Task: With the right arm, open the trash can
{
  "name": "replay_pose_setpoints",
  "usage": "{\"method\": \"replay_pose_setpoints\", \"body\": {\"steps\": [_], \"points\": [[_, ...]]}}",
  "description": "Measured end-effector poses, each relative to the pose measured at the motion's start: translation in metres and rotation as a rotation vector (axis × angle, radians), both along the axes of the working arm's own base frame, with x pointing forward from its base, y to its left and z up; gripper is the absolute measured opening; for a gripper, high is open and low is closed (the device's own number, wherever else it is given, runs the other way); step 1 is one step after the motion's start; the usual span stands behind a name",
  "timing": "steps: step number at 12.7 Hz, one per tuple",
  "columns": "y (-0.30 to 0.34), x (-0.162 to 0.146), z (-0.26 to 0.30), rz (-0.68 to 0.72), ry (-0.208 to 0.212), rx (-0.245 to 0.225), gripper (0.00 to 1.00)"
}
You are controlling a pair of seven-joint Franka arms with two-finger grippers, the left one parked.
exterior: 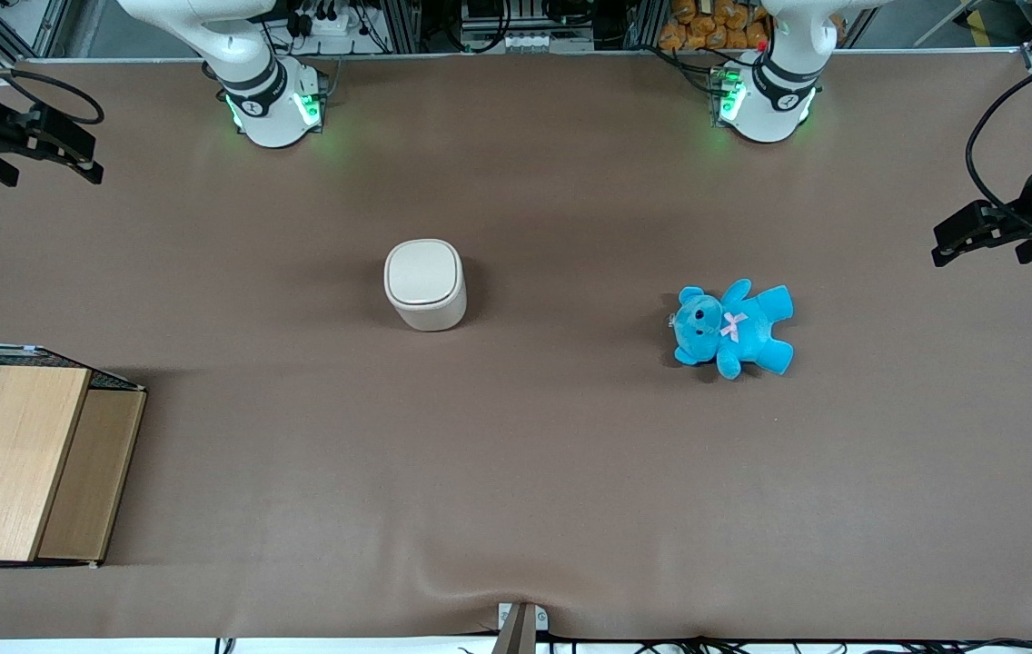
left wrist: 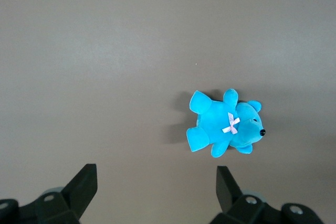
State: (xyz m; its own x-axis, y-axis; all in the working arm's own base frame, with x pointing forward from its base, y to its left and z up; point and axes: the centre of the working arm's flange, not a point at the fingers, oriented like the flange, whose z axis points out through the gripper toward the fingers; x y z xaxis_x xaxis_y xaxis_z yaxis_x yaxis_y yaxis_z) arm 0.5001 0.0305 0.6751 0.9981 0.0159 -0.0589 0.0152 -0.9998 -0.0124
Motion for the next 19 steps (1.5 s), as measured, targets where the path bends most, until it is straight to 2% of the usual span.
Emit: {"method": "replay_pose_setpoints", "body": {"steps": [8,11,13,15,19], "points": [[0.008,-0.003,-0.004,-0.022,0.005,-0.002,1.00],[0.065,-0.002,-0.013,-0.045,-0.020,-0.004,1.00],[0.126,-0.001,-0.041,-0.088,-0.044,-0.005,1.00],[0.185,-0.008,-0.080,-0.124,-0.042,-0.014,1.00],[0.229,-0.011,-0.166,-0.089,0.002,-0.033,0.52]]}}
